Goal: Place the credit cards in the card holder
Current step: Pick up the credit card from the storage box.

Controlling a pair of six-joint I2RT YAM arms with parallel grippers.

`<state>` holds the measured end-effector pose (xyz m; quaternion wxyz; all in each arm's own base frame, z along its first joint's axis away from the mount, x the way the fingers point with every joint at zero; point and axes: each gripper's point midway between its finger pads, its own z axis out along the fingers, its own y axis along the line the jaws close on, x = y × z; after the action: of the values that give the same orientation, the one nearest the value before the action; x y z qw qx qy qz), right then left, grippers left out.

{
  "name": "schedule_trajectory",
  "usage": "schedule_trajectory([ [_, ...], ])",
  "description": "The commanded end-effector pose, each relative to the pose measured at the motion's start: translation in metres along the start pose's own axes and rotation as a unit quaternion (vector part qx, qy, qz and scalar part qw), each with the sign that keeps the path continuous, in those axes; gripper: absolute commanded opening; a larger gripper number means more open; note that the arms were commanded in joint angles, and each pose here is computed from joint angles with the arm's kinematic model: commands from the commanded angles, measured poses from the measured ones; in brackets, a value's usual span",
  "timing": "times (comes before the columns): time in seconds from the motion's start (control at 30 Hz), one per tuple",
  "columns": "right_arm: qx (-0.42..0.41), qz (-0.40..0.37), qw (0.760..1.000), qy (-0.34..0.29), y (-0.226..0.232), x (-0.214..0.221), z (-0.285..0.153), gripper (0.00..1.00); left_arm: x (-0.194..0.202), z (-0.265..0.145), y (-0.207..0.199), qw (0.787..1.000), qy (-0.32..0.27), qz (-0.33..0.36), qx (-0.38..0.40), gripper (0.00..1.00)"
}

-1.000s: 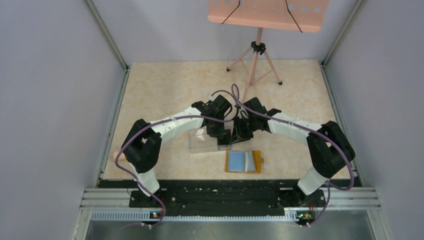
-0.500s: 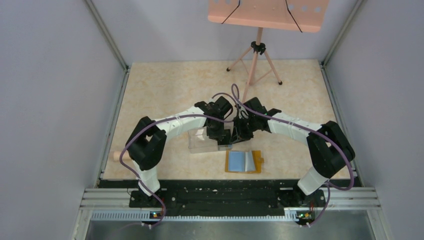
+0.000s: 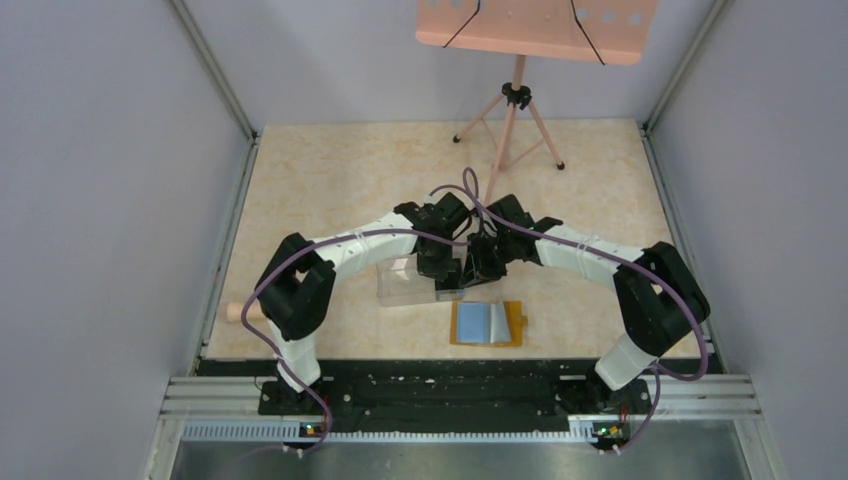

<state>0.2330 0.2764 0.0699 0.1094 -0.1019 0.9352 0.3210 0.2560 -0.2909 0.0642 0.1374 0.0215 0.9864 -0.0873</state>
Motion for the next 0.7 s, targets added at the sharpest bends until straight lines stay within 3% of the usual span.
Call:
schedule_trajectory([
  [0.0,-0.013,-0.014,1.0,0.0,0.008,0.0,0.001,0.2,-0.016,-0.018,-0.019,0.999,-0.033,0.006,0.027,0.0],
  [0.23,-0.014,-0.014,1.0,0.0,0.008,0.0,0.001,0.2,-0.02,-0.025,-0.018,0.999,-0.047,0.008,0.027,0.0],
  [0.47,-0.014,-0.014,1.0,0.001,0.008,0.0,0.001,0.2,-0.01,-0.017,-0.002,0.999,-0.035,-0.006,0.003,0.3],
  [0.67,-0.015,-0.016,1.0,0.001,0.009,-0.001,0.002,0.2,-0.003,-0.004,0.005,0.999,-0.018,-0.027,0.018,0.33],
])
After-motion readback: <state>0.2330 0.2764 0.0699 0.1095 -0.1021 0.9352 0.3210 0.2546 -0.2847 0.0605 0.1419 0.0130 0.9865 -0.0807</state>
